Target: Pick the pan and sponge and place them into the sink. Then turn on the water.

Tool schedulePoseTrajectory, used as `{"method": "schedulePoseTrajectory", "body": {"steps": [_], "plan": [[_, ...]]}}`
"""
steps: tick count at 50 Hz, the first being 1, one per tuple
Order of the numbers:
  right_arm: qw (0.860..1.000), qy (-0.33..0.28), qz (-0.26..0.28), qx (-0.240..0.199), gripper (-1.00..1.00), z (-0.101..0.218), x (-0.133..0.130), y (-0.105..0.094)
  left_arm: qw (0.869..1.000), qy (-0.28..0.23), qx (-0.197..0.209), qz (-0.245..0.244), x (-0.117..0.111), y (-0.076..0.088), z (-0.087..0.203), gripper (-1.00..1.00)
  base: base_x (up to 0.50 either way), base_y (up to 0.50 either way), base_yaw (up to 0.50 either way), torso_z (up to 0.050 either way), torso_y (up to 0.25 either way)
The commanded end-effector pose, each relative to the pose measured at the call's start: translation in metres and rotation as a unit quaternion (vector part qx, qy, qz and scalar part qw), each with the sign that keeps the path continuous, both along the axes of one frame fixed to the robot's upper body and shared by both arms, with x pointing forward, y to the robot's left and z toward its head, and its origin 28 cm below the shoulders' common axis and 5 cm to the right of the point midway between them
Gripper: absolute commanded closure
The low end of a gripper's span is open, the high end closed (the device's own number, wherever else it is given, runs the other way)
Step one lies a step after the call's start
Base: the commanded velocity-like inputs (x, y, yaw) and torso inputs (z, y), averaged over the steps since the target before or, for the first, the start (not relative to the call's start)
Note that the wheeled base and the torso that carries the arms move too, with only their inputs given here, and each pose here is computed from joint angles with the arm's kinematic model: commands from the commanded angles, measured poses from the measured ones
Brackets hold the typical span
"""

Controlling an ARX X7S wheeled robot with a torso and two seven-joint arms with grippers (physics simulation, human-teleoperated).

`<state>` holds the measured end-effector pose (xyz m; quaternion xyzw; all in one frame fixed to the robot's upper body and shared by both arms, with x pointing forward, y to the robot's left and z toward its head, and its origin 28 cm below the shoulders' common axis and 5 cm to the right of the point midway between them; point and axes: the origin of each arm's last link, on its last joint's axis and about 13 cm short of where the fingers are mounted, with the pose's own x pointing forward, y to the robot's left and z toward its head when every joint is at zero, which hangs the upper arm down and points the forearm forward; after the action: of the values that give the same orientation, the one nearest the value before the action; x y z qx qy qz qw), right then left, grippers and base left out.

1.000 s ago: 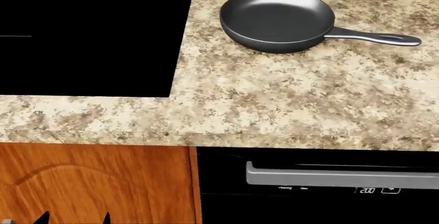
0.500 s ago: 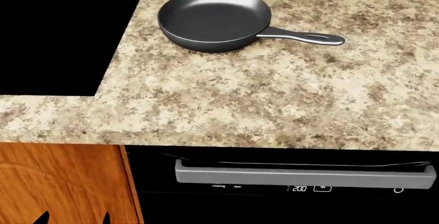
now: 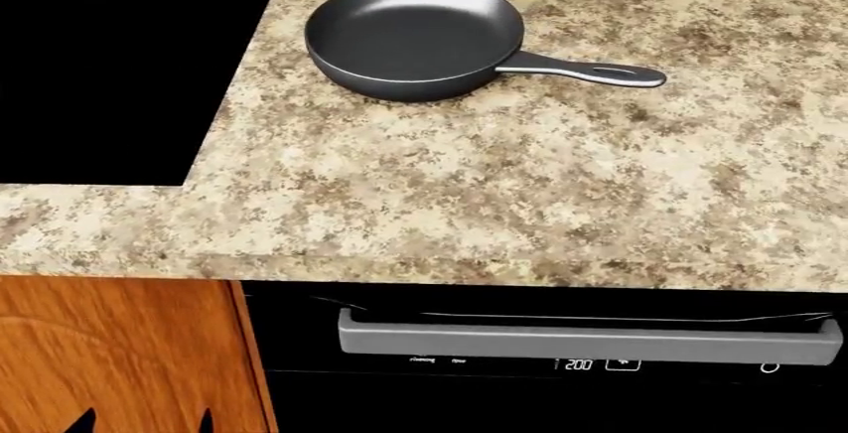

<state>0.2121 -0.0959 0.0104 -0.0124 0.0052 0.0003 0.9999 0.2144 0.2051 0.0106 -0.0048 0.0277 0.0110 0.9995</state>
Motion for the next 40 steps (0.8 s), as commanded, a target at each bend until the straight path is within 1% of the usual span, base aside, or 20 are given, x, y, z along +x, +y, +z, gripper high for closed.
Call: {"method": "schedulePoseTrajectory", "body": {"steps": [1, 13, 18, 19, 40], "plan": [[1.0, 0.001, -0.001, 0.0, -1.0, -0.0002, 0.0, 0.0001, 1.0, 0.005, 0.0, 0.004, -0.0007, 0.0037, -0.0009, -1.0, 0.0, 0.0, 0.0, 0.028, 0.0], [1.0, 0.002, -0.002, -0.002, -1.0, -0.0008, -0.0006, 0.0002, 1.0, -0.003, -0.001, 0.0, 0.0033, -0.0038, 0.0013, -1.0, 0.0, 0.0, 0.0, 0.05, 0.0], [1.0, 0.003, -0.002, -0.001, -1.0, -0.0007, -0.0001, -0.0002, 1.0, -0.004, 0.002, -0.001, 0.0031, -0.0037, 0.0013, -1.0, 0.0, 0.0, 0.0, 0.05, 0.0], [1.0, 0.003, -0.002, 0.0, -1.0, -0.0008, -0.0003, -0.0001, 1.0, -0.005, 0.002, -0.001, 0.0014, -0.0012, 0.0011, -1.0, 0.0, 0.0, 0.0, 0.05, 0.0], [1.0, 0.003, 0.0, 0.002, -1.0, -0.0007, 0.0003, 0.0002, 1.0, -0.005, 0.0, -0.001, 0.0012, -0.0007, 0.0012, -1.0, 0.0, 0.0, 0.0, 0.05, 0.0]]}}
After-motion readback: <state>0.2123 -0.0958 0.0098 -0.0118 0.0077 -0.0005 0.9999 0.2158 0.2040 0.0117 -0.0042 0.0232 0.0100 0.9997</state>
